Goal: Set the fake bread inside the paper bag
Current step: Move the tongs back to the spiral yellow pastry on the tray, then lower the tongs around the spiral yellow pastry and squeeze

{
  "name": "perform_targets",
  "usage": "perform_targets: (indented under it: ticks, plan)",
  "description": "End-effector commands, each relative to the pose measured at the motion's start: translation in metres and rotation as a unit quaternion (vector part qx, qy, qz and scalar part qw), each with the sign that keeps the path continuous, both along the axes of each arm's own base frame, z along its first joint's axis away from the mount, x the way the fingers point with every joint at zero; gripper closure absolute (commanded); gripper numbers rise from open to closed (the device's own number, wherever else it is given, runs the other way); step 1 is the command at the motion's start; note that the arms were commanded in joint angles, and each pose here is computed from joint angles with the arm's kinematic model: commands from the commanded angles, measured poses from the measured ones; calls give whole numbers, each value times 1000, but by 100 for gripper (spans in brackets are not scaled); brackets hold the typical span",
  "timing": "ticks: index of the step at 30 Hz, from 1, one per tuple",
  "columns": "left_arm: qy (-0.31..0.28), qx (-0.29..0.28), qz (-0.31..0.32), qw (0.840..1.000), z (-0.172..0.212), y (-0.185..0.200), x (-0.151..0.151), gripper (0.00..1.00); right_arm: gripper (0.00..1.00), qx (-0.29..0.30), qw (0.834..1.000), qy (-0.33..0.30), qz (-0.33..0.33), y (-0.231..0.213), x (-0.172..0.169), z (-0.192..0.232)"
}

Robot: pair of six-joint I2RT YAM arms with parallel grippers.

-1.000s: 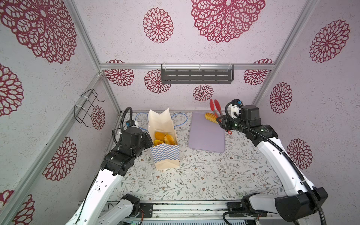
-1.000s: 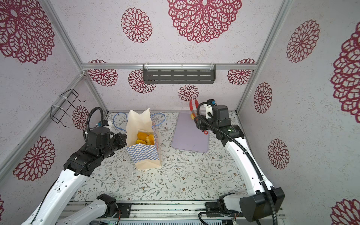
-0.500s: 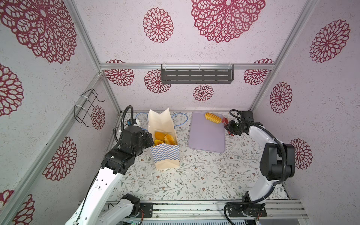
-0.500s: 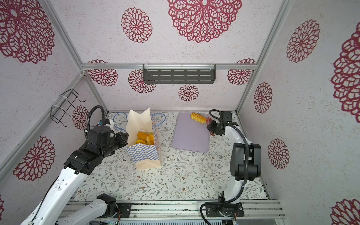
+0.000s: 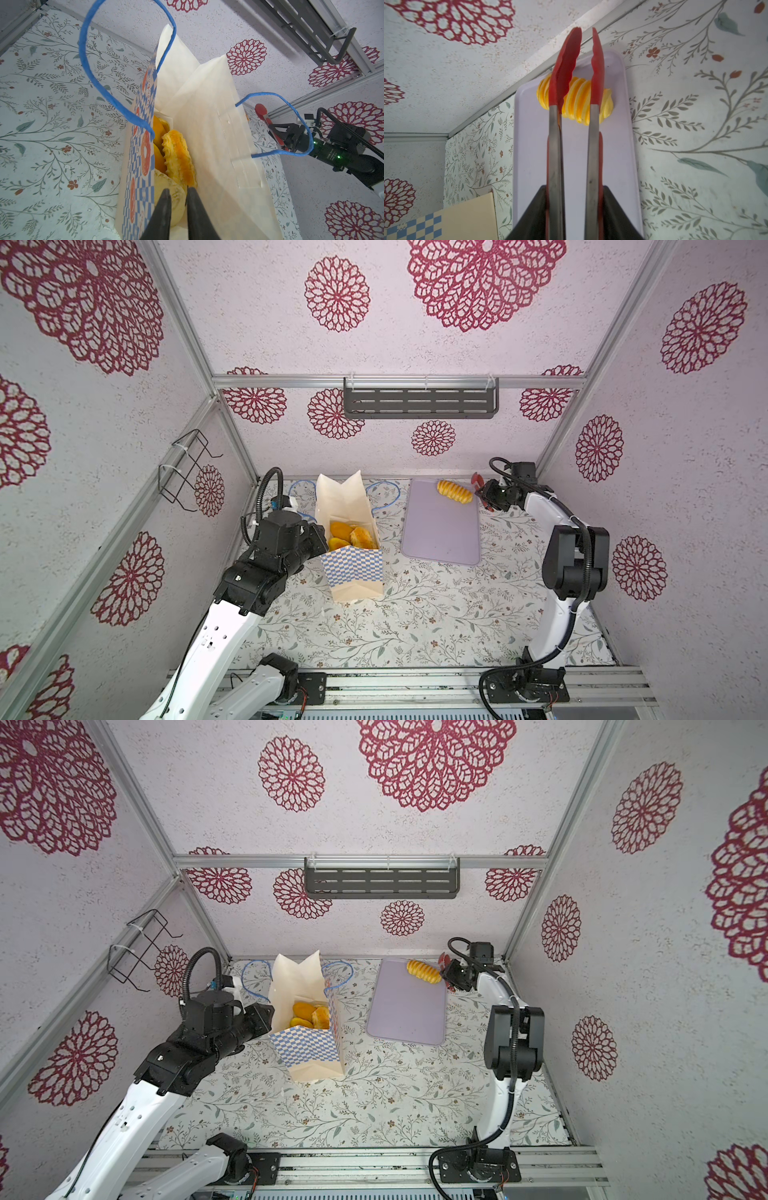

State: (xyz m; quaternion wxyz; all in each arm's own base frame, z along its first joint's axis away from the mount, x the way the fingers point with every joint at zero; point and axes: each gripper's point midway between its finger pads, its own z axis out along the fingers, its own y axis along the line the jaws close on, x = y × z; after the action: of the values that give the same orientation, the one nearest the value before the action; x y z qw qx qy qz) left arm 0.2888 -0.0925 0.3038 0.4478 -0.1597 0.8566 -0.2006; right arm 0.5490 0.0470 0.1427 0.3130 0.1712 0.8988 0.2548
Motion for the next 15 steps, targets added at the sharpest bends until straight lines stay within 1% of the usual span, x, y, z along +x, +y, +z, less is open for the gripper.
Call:
perform_targets:
  ticks: [1,8,15]
  plan:
    - [0,-1,8,1000,-2,3,2,81,59,19,1000,-15,8,4,12,12]
    - [5,-3,8,1000,-5,2,4,81,59,30,999,0,18,9,13,-3]
    - [4,-5,12,1000,-4,3,3,81,60,54,998,0,26,17,0,-4]
